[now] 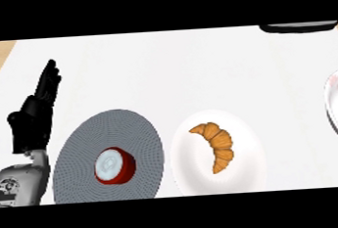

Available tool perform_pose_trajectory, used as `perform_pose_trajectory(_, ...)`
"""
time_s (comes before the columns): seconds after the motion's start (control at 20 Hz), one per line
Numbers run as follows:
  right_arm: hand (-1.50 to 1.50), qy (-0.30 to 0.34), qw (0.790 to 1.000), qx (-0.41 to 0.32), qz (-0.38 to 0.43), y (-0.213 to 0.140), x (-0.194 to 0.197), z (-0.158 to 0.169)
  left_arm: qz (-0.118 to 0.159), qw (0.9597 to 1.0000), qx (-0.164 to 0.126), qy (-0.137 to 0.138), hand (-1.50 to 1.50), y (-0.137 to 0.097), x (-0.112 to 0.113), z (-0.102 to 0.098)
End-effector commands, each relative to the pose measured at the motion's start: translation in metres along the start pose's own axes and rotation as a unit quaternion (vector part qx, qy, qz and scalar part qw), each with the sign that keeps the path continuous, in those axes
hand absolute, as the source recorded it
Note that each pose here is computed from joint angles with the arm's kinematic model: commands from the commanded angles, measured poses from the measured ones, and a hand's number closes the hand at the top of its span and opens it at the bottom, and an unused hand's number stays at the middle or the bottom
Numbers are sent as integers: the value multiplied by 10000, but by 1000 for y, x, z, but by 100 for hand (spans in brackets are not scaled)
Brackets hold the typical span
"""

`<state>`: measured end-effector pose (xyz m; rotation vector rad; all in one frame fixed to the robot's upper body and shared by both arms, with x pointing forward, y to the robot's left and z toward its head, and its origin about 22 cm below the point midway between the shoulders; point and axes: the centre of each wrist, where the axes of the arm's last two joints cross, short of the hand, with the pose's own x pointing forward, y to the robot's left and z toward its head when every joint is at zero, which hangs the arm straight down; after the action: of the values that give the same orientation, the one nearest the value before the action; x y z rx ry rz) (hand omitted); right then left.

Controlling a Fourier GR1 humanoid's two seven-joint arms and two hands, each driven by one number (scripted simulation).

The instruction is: Pick the lemon from the plate and place it in the bowl

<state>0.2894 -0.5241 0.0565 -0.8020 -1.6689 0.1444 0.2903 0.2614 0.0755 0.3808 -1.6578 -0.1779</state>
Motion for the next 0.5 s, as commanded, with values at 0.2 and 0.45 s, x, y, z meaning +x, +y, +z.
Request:
perform_pose_trajectory(0.2, -150, 97, 9967, -111, -793, -79, -16, 30, -49, 9999, 94, -5, 0, 12, 2, 0)
perform_pose_trajectory(0.45, -150, -89, 9901, 0, -1401, -118, -26, 61, -47, 10000, 79, -28, 0, 7, 9, -1)
